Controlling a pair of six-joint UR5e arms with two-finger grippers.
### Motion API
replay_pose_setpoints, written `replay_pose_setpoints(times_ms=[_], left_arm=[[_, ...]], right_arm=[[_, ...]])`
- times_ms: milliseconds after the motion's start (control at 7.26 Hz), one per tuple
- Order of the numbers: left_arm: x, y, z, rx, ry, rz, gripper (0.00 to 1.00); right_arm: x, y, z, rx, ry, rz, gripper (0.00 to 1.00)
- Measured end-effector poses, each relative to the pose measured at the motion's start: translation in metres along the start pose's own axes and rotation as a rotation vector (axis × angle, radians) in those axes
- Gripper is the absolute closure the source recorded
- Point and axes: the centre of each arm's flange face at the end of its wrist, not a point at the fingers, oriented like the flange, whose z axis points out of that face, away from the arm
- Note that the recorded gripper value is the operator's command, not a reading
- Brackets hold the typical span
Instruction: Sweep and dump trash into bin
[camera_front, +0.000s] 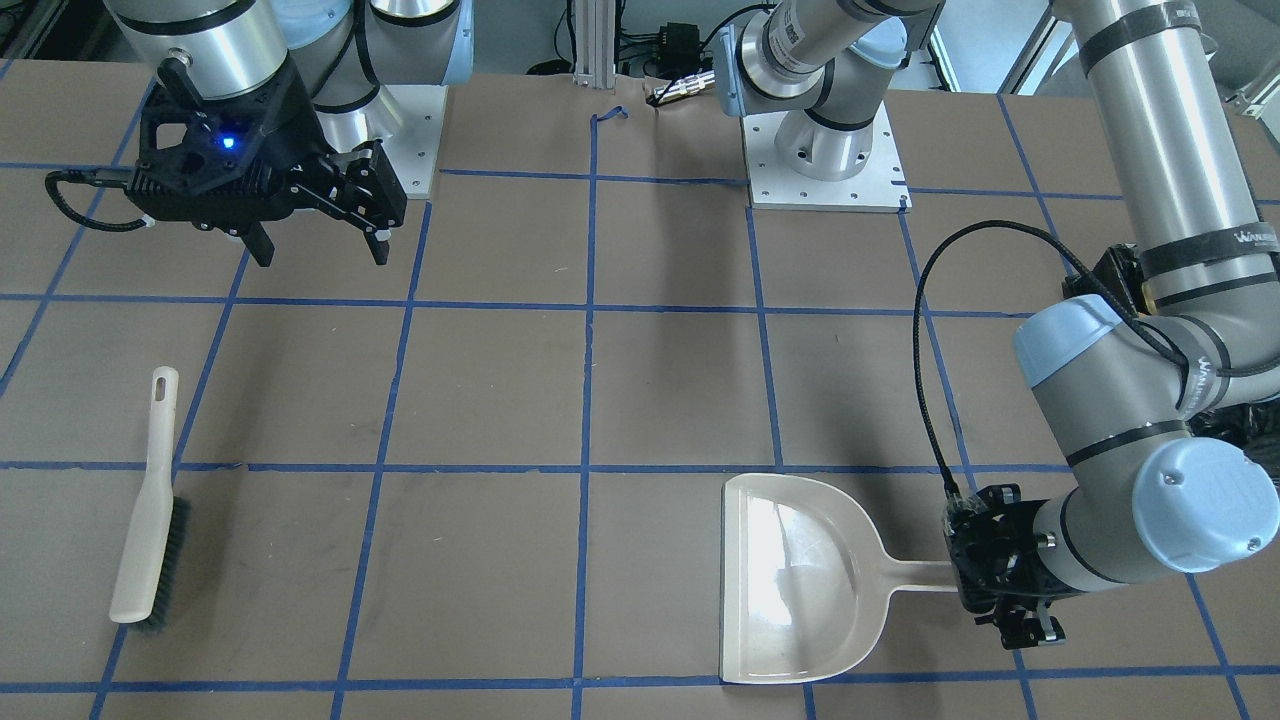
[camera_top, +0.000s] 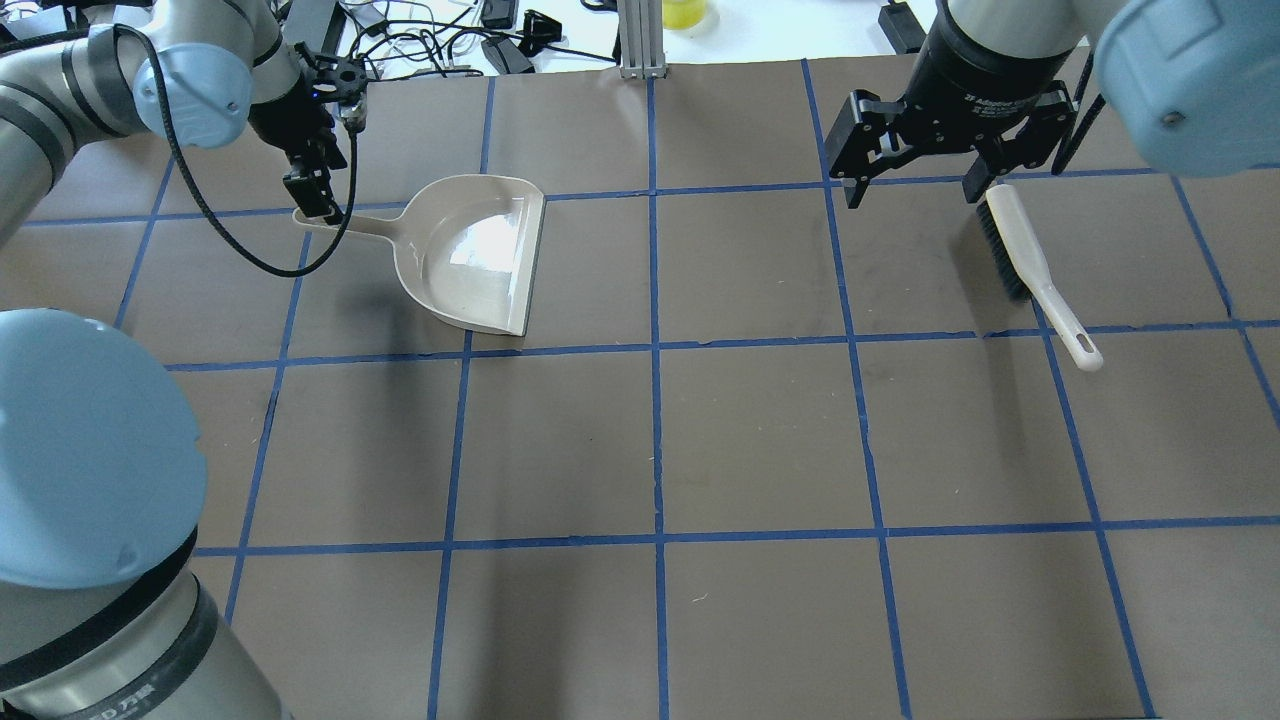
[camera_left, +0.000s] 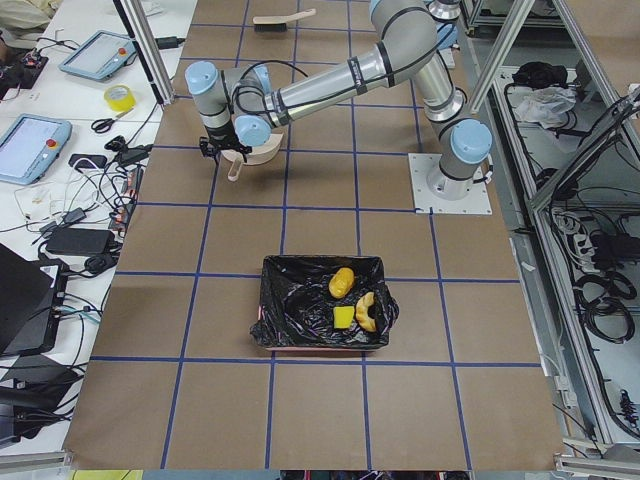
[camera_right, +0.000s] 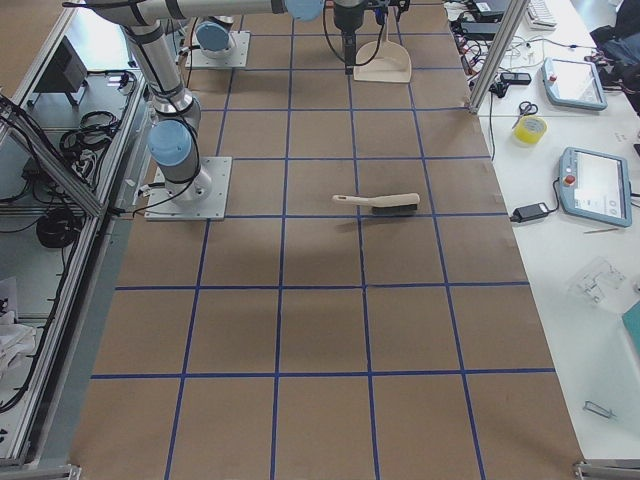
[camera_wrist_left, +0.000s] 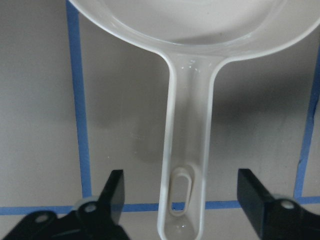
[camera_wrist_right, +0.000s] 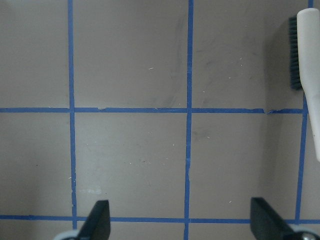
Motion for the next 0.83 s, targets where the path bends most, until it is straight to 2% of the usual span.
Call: replay_pose_setpoints(times_ms=[276, 413, 551, 827], left_arm=[[0.036, -0.05, -0.059, 0.027, -0.048, -0.114, 0.0], [0.056, -0.06, -0.086, 0.037, -0.054, -0.182, 0.0], [0.078, -0.063, -0.113, 0.04, -0.045, -0.268, 0.0], [0.124, -0.058, -0.165, 0.033, -0.011, -0.531, 0.0]], right_arm=[[0.003, 0.002, -0.002, -0.011, 0.035, 0.008, 0.0], [0.004, 0.003, -0.003, -0.017, 0.039, 0.022, 0.0], [0.004, 0.003, -0.002, -0.021, 0.038, 0.029, 0.0], [0.002, 0.001, 0.0, -0.024, 0.026, 0.033, 0.0]])
